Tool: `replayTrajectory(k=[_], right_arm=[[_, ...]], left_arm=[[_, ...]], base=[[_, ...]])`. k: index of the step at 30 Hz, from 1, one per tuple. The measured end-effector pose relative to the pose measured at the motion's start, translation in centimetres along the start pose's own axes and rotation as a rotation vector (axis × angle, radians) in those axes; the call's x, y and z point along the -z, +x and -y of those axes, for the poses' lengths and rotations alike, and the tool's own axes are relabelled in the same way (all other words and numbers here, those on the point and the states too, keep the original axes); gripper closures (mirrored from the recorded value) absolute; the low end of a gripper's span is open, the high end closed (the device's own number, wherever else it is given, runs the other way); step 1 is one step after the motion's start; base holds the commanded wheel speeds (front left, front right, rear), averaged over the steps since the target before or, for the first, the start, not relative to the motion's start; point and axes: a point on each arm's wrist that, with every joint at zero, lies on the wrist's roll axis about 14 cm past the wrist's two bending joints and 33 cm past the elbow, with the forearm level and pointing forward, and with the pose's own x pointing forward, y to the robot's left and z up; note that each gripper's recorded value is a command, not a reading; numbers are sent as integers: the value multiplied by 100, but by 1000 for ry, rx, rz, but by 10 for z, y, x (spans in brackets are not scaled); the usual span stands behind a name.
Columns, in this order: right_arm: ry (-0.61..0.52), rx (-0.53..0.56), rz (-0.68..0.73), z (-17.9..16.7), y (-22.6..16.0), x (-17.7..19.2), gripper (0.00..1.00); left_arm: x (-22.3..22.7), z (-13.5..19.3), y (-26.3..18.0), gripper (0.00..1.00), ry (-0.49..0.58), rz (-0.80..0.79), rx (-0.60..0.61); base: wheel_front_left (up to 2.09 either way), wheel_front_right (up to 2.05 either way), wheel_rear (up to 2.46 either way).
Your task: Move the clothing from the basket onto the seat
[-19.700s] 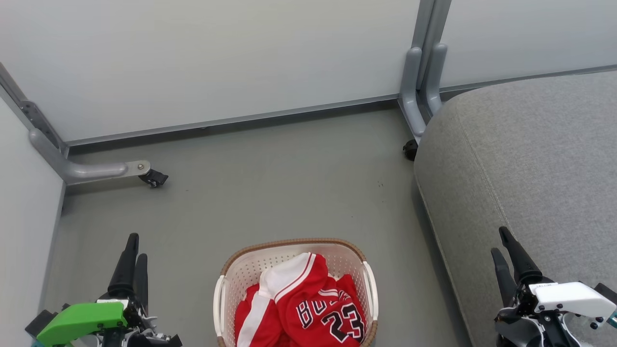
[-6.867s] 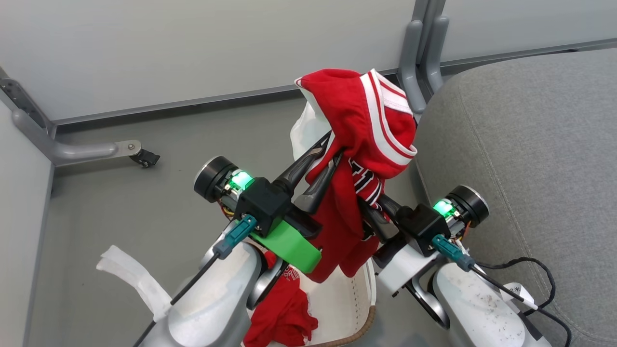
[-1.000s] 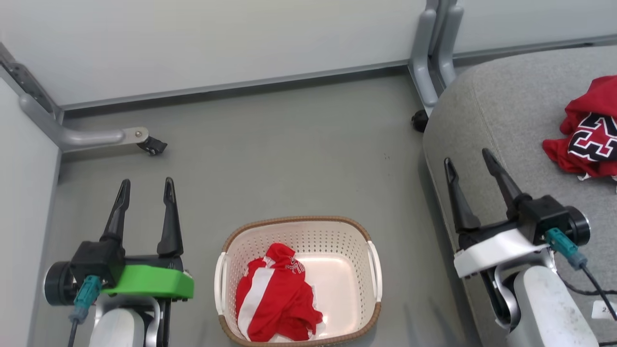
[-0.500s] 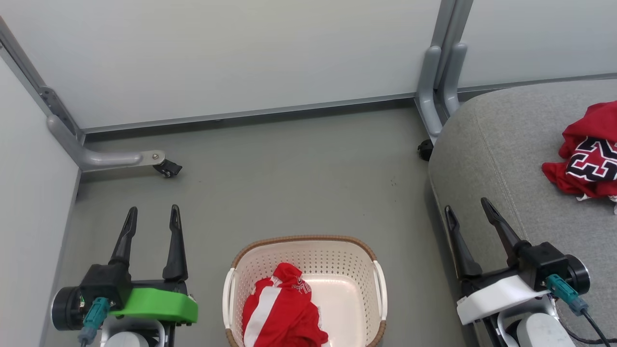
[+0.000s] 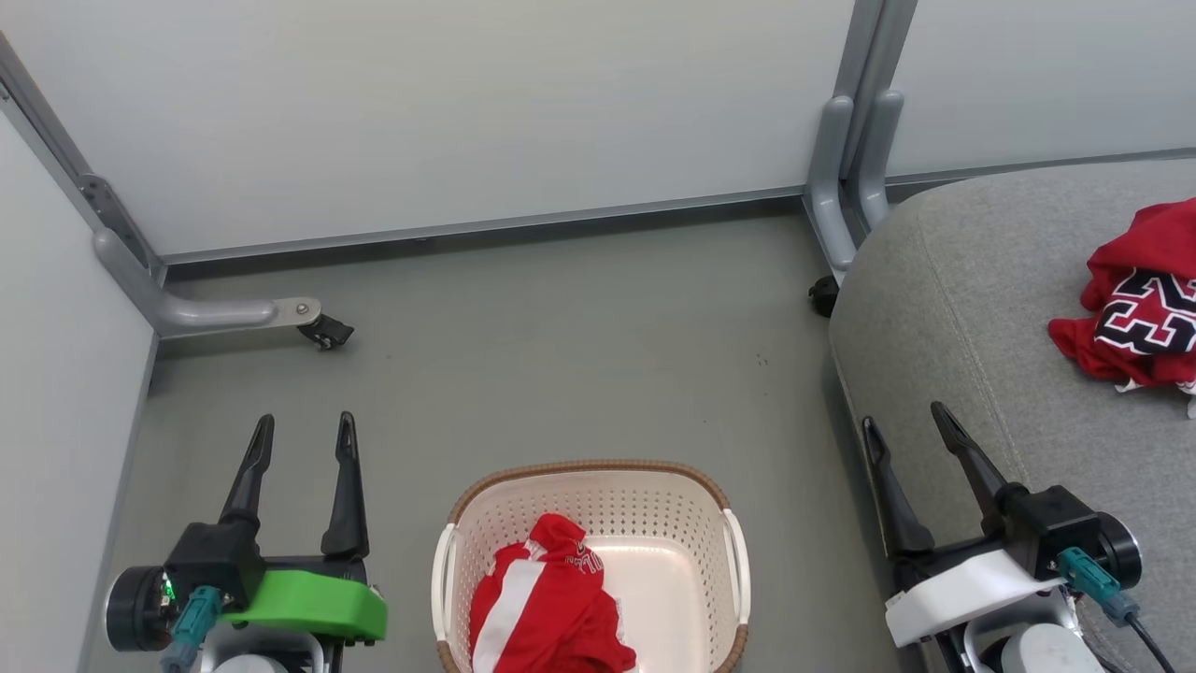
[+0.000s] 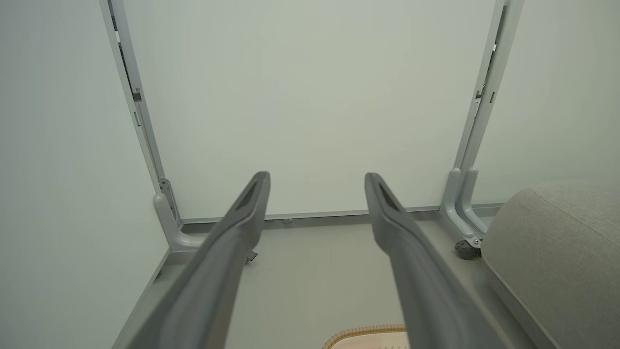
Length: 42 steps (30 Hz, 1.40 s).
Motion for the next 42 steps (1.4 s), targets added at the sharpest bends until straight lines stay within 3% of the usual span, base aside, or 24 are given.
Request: replayTrajectory(k=[20, 32, 42], right_arm=[[-4, -9, -9, -1, 8, 5, 0], [-33, 20, 53, 18, 38, -10, 0], [-44, 55, 67, 42, 71, -1, 0]], left_arm=[[9, 7, 14, 0, 12, -25, 31], [38, 57, 78, 0, 52, -88, 239], [124, 106, 110, 0, 134, -287, 463]], base=[[0, 0, 0], [0, 0, 0], [0, 0, 0]])
